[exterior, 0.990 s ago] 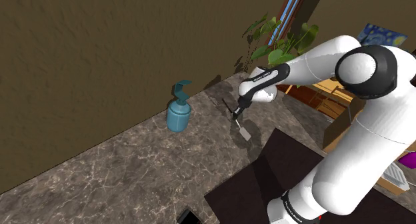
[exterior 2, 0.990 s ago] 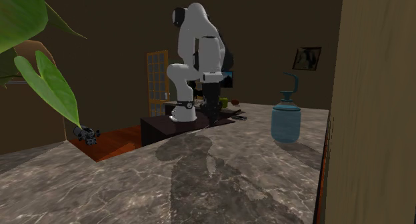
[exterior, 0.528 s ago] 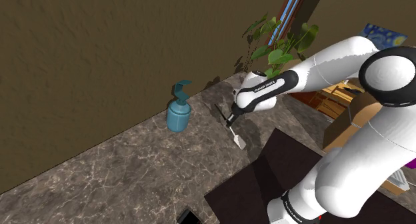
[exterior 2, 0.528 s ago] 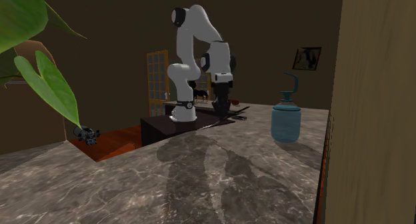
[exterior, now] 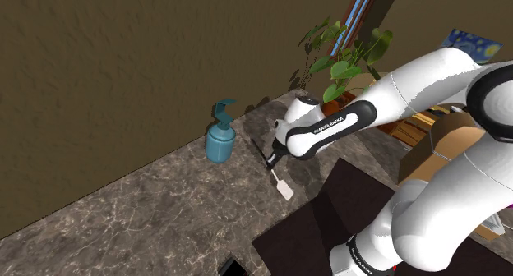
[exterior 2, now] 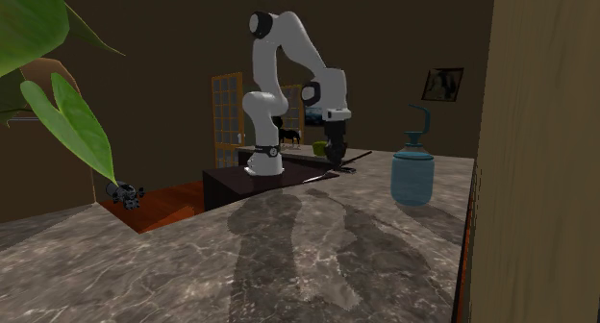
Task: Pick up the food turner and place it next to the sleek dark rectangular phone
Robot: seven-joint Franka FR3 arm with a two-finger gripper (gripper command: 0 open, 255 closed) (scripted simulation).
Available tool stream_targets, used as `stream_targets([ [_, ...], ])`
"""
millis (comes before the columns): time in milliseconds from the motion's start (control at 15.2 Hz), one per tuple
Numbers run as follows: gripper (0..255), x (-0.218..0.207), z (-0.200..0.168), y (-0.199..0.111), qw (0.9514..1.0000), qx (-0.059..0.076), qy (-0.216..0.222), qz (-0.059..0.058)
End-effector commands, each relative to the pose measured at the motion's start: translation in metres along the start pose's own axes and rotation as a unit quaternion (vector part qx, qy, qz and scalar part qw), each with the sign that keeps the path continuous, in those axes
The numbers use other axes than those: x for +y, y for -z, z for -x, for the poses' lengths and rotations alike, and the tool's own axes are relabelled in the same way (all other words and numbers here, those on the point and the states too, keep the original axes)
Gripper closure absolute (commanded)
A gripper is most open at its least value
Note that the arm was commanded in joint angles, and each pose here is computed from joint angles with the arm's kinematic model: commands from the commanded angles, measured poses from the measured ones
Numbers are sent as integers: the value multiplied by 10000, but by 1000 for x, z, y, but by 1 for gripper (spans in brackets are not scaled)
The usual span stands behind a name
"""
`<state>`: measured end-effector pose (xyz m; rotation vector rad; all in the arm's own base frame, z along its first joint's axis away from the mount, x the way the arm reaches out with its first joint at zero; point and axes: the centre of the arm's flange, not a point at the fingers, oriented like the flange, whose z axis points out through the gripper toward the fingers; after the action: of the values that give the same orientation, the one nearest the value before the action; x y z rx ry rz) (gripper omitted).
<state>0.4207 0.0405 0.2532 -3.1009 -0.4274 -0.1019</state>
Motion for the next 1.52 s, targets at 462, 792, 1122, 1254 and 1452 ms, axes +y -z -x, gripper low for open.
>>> stream_targets([
  [462, 255, -119, 10, 4, 10000, 2, -13, 2],
  [792, 255, -185, 15, 4, 10000, 2, -13, 2],
  [1122, 255, -251, 19, 5, 10000, 2, -13, 2],
  [1254, 255, -277, 21, 5, 10000, 2, -13, 2],
  [1452, 255, -316, 24, 5, 10000, 2, -13, 2],
])
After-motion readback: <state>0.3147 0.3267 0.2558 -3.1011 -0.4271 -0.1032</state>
